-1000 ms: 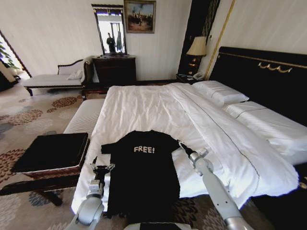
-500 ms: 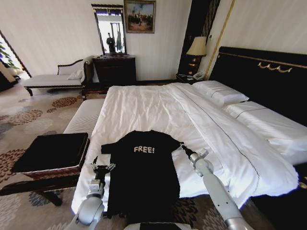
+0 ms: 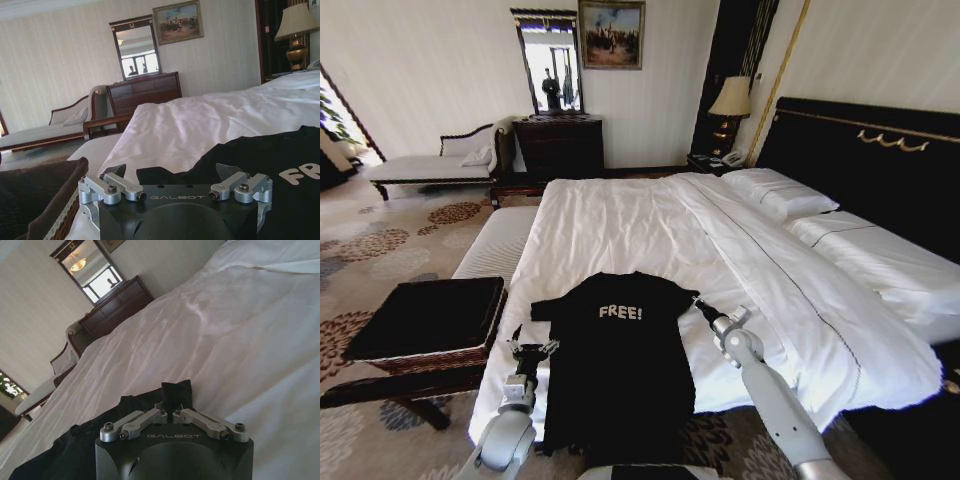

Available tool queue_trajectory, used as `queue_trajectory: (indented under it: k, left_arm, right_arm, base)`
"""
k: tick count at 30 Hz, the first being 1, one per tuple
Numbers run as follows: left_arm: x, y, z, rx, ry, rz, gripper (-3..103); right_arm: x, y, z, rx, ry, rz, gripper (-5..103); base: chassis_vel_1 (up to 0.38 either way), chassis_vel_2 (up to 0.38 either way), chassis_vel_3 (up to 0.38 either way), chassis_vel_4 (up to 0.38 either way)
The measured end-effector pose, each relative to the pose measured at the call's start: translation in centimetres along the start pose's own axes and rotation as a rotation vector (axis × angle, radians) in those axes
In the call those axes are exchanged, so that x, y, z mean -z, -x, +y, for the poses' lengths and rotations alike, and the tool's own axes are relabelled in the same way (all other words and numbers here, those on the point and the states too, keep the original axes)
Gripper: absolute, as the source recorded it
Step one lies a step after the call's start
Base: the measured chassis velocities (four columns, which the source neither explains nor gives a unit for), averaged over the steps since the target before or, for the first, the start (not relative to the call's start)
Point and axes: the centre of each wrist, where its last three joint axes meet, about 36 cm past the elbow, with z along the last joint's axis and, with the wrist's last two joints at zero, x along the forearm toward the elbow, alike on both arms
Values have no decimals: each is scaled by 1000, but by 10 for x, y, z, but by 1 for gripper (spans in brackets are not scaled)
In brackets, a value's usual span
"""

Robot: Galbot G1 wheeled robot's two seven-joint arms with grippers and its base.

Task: Fold the clothes on the bed and place them into the basket.

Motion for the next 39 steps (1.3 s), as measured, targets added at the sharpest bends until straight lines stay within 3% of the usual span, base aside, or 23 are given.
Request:
queue_trajectory:
  k: [3, 6, 13, 25, 28, 30, 31, 36, 39]
  left_arm:
    - [0, -2, 1, 6, -2, -2, 100]
    - [1, -3, 3, 12, -2, -4, 100]
    - [3, -5, 10, 28, -4, -11, 100]
    - [3, -7, 9, 28, -10, -11, 100]
    - [3, -7, 10, 30, -8, -10, 100]
    - [3, -8, 10, 31, -9, -10, 100]
    - [3, -8, 10, 31, -9, -10, 100]
    - [4, -8, 9, 31, -12, -13, 100]
    - [5, -8, 8, 31, -14, -15, 100]
  right_arm:
    - [-13, 6, 19, 46, -74, 25, 0]
    - [-20, 12, 30, 68, -98, 36, 0]
    - [-36, 31, 52, 105, -126, 65, 0]
    - [-64, 55, 68, 105, -174, 98, -3]
    - [-72, 54, 72, 115, -195, 113, 13]
    - [-74, 51, 74, 124, -202, 119, 13]
    - [-76, 47, 76, 133, -214, 125, 18]
    - [-80, 19, 91, 152, -366, 112, 40]
    - [-64, 8, 97, 159, -353, 51, 50]
  base:
    - [0, 0, 0, 0]
    - [0, 0, 0, 0]
    - [0, 0, 0, 0]
    - [0, 0, 0, 0]
    - [0, 0, 0, 0]
    - [0, 0, 0, 0]
    - [0, 0, 0, 0]
    - [0, 0, 0, 0]
    - [0, 0, 0, 0]
